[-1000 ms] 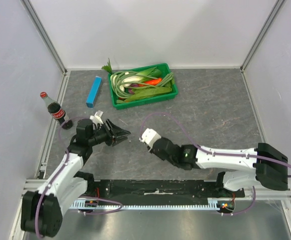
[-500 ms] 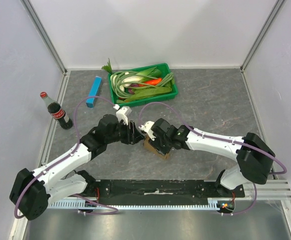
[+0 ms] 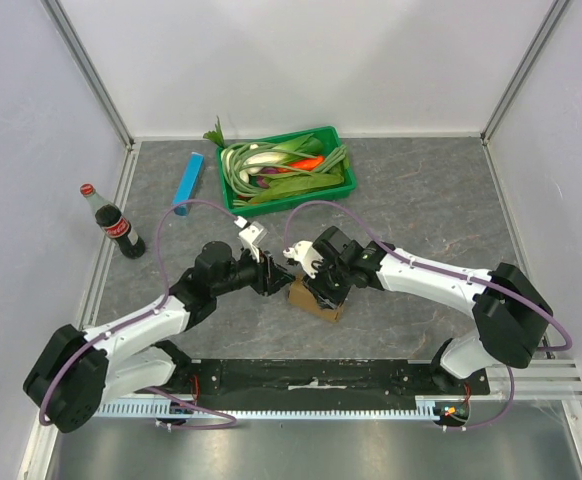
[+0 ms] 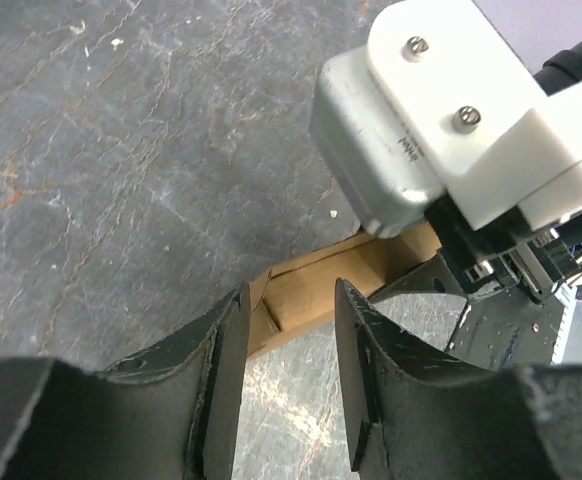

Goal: Fold the paper box

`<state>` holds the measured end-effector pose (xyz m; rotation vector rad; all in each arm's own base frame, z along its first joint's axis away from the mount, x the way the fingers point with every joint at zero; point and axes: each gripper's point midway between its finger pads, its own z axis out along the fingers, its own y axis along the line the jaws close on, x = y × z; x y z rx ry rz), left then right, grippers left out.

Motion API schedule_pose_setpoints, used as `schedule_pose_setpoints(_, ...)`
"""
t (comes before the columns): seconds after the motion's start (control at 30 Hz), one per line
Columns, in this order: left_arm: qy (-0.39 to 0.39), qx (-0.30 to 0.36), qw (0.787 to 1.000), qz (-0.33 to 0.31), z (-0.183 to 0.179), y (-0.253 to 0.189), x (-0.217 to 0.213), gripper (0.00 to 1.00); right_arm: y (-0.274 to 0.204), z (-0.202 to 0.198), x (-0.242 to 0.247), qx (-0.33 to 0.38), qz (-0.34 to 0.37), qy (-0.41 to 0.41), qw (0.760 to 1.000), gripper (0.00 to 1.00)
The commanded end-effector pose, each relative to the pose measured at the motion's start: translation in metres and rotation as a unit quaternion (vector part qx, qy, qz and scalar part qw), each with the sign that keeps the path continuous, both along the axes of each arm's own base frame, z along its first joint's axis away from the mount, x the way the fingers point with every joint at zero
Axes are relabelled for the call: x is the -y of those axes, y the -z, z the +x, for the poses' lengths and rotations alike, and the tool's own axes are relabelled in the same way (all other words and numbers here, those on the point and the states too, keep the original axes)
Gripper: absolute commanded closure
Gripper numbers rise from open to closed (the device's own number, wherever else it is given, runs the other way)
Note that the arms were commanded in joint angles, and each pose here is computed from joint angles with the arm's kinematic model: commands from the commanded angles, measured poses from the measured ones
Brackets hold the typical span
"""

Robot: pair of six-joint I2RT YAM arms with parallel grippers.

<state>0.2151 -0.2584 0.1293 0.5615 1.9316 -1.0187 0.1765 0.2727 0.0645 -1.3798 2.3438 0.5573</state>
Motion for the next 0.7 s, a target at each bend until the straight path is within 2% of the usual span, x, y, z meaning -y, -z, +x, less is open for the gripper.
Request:
schedule_pose_setpoints(0.0, 0.041, 0.082, 0.996, -0.021, 0.006, -0.022, 0.013, 0.54, 0.001, -0.009, 0.002, -0.021, -0.006, -0.021, 1.0, 0.73)
schedule_pose_setpoints(0.17, 0.044, 0.071, 0.997, -0.003, 0.008, -0.01, 0.014, 0.56, -0.005, -0.005, 0.002, -0.012, -0.001, -0.015, 1.0, 0.73)
schedule_pose_setpoints(0.2, 0.045, 0.069, 0.997, -0.002, 0.008, -0.008, 0.013, 0.6, -0.005, -0.004, 0.003, -0.011, -0.001, -0.014, 1.0, 0.73)
schedule_pose_setpoints(0.4, 0.049, 0.061, 0.997, 0.007, 0.005, -0.002, 0.014, 0.67, -0.007, -0.001, 0.002, -0.004, 0.002, -0.012, 1.0, 0.73)
schedule_pose_setpoints(0.67, 0.033, 0.056, 0.998, 0.025, 0.009, 0.006, 0.011, 0.7, -0.01, -0.001, 0.001, 0.002, 0.005, -0.012, 1.0, 0.74)
